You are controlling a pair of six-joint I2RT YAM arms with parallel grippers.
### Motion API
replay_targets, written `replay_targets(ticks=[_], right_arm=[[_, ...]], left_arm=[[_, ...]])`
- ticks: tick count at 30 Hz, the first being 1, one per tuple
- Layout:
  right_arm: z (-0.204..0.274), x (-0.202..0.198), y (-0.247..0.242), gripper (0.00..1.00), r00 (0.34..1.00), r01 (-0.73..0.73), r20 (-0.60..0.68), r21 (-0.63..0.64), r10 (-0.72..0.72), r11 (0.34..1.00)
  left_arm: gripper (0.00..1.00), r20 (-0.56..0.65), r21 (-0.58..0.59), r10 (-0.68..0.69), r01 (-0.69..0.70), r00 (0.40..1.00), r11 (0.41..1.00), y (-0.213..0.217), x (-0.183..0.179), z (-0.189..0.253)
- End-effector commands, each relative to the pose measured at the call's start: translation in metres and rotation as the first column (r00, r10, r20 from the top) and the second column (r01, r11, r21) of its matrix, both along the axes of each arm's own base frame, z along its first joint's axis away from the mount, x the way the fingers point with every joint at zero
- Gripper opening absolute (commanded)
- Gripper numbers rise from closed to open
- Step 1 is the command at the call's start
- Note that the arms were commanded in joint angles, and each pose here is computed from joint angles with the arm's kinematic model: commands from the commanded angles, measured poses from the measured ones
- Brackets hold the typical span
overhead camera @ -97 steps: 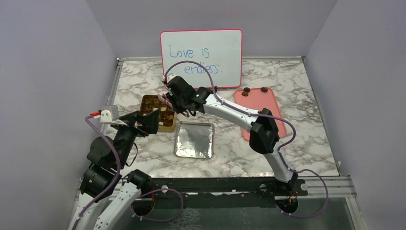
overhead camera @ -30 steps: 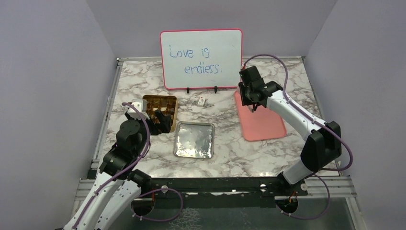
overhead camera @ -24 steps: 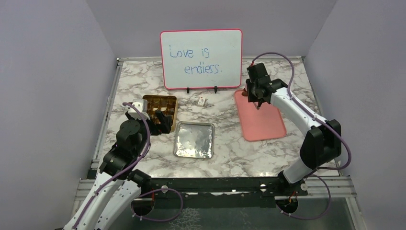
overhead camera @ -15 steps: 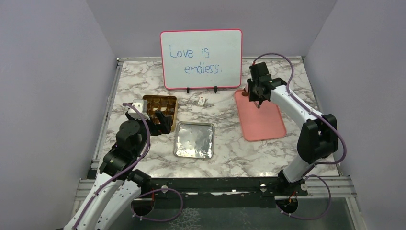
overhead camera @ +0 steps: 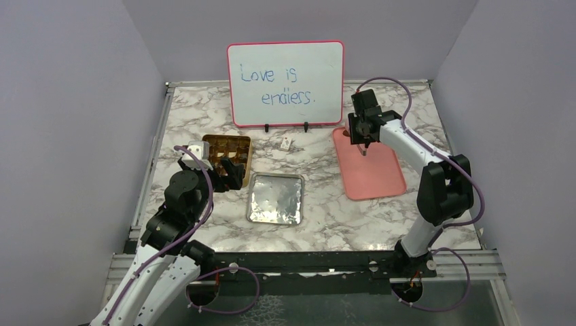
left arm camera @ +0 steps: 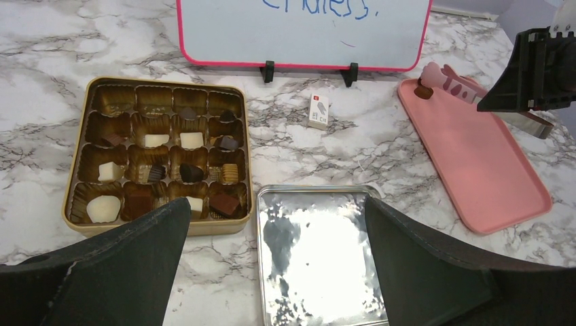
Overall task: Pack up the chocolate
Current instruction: Pick up the fake chocolate from the plate.
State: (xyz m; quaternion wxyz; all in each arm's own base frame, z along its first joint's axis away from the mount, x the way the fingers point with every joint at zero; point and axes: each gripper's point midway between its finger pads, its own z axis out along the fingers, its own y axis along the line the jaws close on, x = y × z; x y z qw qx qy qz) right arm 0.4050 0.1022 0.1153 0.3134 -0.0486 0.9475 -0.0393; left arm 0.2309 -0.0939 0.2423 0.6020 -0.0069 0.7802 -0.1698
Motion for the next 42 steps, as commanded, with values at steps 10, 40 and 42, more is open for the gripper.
replay_targets(ticks=[10, 40, 42], right_arm=[[0.005, 0.021, 0.0, 0.4, 0.999, 0.004, 0.042, 0.028, -0.006, 1.0], [0.006, 0.01, -0.007, 0.31, 0.999, 0.046, -0.007, 0.022, -0.046, 0.999], [0.011, 0.006, -0.011, 0.3, 0.998, 0.058, -0.006, 0.014, -0.058, 0.998]], left_arm=[[0.99, 0.027, -0.001, -0.015, 0.015, 1.0, 1.0, -0.002, 0.001, 0.004], [0.99, 0.04, -0.01, -0.007, 0.008, 0.999, 1.0, 0.0, 0.0, 0.007], [0.99, 0.041, -0.008, -0.002, 0.002, 0.999, 1.0, 0.001, 0.0, 0.007]])
